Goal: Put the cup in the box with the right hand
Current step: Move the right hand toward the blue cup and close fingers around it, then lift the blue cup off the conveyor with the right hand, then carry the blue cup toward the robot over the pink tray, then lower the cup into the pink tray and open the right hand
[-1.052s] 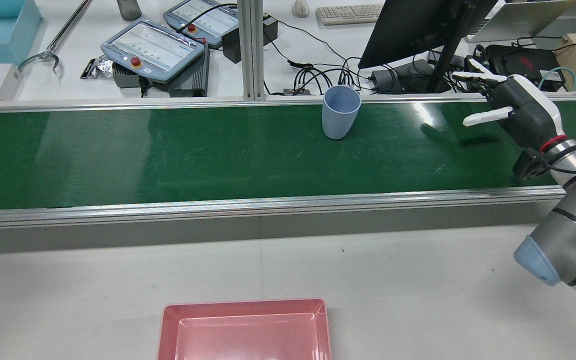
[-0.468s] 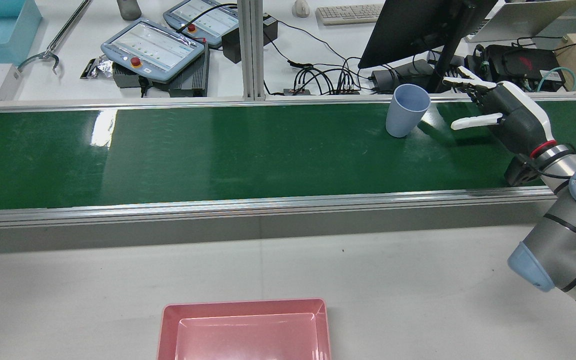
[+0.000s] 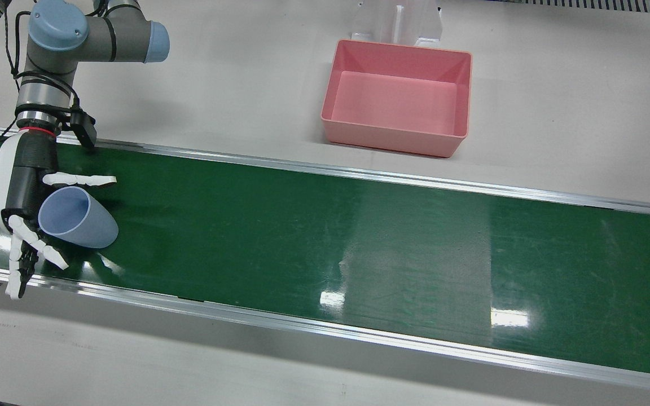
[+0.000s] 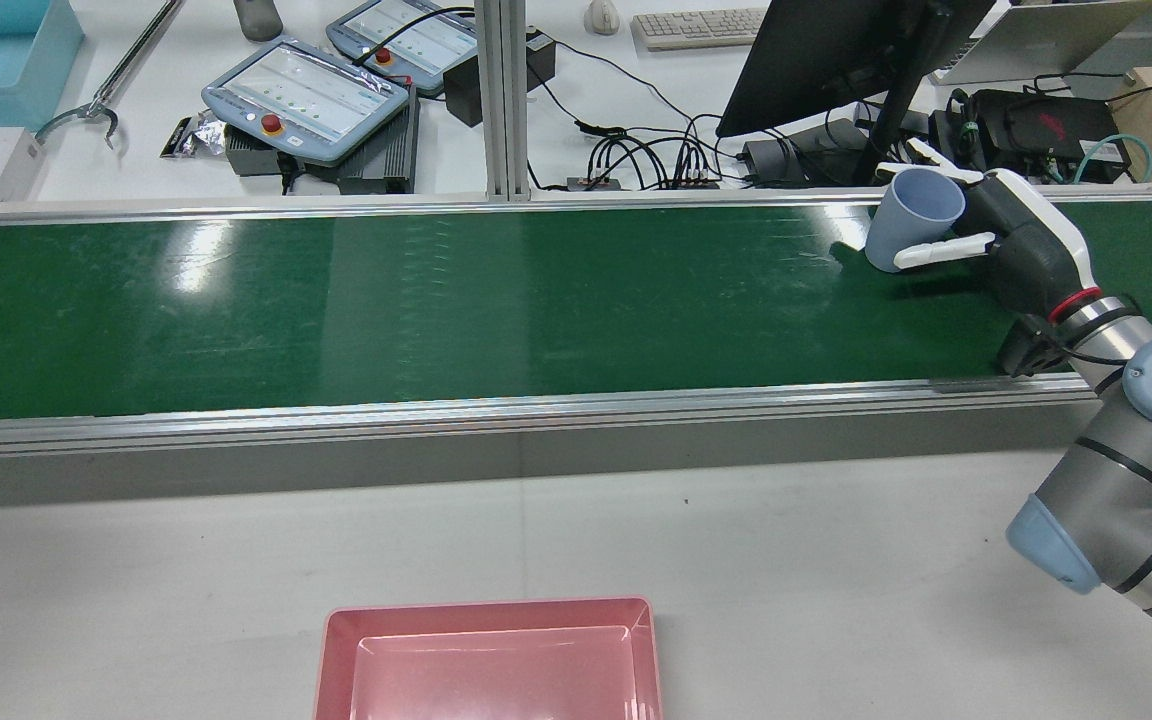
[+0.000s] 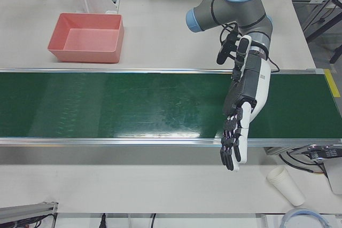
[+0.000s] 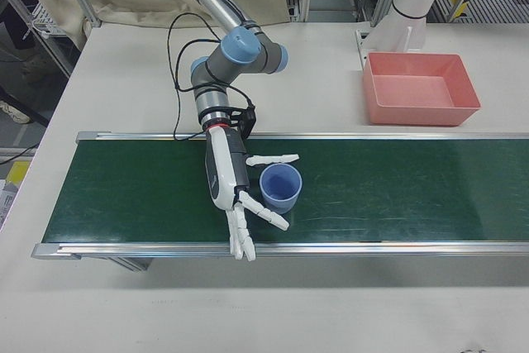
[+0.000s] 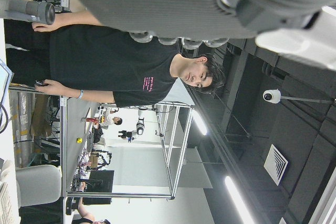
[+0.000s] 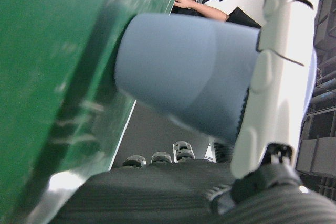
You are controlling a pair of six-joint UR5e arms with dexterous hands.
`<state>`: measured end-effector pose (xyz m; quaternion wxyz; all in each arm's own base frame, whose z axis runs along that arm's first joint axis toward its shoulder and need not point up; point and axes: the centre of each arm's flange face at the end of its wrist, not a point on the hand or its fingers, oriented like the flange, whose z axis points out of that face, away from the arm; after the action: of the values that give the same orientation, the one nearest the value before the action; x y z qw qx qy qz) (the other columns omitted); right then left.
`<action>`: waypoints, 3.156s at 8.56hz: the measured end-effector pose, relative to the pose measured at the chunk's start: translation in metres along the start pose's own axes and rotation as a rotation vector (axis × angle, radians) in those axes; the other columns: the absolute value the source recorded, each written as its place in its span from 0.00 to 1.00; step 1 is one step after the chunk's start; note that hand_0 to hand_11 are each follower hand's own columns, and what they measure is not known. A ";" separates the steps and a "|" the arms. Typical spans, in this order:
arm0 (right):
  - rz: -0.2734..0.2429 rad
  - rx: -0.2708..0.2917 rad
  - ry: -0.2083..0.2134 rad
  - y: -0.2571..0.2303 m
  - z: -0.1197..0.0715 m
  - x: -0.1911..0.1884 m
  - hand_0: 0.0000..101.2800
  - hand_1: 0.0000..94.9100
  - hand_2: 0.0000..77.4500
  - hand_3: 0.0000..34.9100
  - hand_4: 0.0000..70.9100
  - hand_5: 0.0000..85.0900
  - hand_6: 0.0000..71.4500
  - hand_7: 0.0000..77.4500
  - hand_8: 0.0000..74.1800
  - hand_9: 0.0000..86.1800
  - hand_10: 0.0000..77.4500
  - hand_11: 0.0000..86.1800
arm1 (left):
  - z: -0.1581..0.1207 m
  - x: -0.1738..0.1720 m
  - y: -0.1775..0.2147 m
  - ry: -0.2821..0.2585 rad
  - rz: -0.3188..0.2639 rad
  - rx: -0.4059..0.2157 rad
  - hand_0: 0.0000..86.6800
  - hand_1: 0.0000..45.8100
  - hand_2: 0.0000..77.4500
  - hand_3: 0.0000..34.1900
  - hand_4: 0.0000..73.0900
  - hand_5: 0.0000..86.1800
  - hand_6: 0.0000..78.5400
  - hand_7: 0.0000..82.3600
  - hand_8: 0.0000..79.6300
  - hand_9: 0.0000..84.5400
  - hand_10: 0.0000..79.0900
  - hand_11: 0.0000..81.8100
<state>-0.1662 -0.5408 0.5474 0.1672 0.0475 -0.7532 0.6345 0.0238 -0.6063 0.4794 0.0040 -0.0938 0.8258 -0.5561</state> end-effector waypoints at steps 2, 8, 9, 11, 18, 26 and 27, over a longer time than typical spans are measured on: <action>0.005 0.008 -0.032 0.002 0.001 0.001 0.60 0.23 0.04 0.02 0.18 0.07 0.02 0.11 0.01 0.01 0.00 0.01 | 0.000 0.000 0.000 0.000 0.000 -0.001 0.00 0.01 0.00 0.00 0.01 0.01 0.00 0.00 0.00 0.00 0.00 0.00; 0.060 -0.116 -0.188 0.095 -0.010 -0.098 0.76 0.23 0.49 0.05 0.31 0.33 0.66 0.62 0.62 0.49 0.51 0.40 | 0.000 0.000 0.000 -0.001 0.000 0.000 0.00 0.01 0.00 0.00 0.01 0.01 0.00 0.00 0.00 0.00 0.00 0.00; 0.067 -0.138 -0.220 0.114 -0.016 -0.119 0.75 0.23 0.49 0.04 0.31 0.33 0.69 0.63 0.67 0.51 0.54 0.46 | 0.000 0.000 0.000 -0.001 0.000 0.000 0.00 0.01 0.00 0.00 0.01 0.01 0.00 0.00 0.00 0.00 0.00 0.00; 0.074 -0.164 -0.258 0.136 -0.024 -0.143 0.70 0.23 0.49 0.01 0.31 0.33 0.73 0.63 0.71 0.54 0.59 0.52 | 0.000 0.000 0.001 0.000 0.005 -0.004 0.00 0.01 0.00 0.00 0.01 0.00 0.00 0.00 0.00 0.00 0.00 0.00; 0.034 -0.467 0.054 0.295 -0.063 -0.010 0.75 0.14 0.61 0.01 0.30 0.39 0.74 0.65 0.73 0.55 0.60 0.58 | 0.001 0.000 0.001 -0.002 0.008 -0.008 0.00 0.01 0.00 0.00 0.01 0.00 0.00 0.00 0.00 0.00 0.00 0.00; 0.151 -0.580 0.356 0.378 -0.172 0.150 0.78 0.12 0.62 0.01 0.33 0.35 0.63 0.74 0.74 0.56 0.61 0.58 | 0.001 -0.001 0.001 -0.002 0.008 -0.008 0.00 0.01 0.00 0.00 0.01 0.00 0.00 0.00 0.00 0.00 0.00 0.00; 0.155 -0.582 0.368 0.379 -0.176 0.154 0.79 0.12 0.63 0.01 0.33 0.34 0.60 0.77 0.74 0.56 0.61 0.58 | 0.001 0.000 0.001 -0.002 0.008 -0.008 0.00 0.01 0.00 0.00 0.01 0.01 0.00 0.00 0.00 0.00 0.00 0.00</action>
<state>-0.3845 -0.2757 0.2642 0.2580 -0.1748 -0.8611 0.4018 0.0242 -0.6069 0.4782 0.0067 -0.0911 0.8283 -0.5528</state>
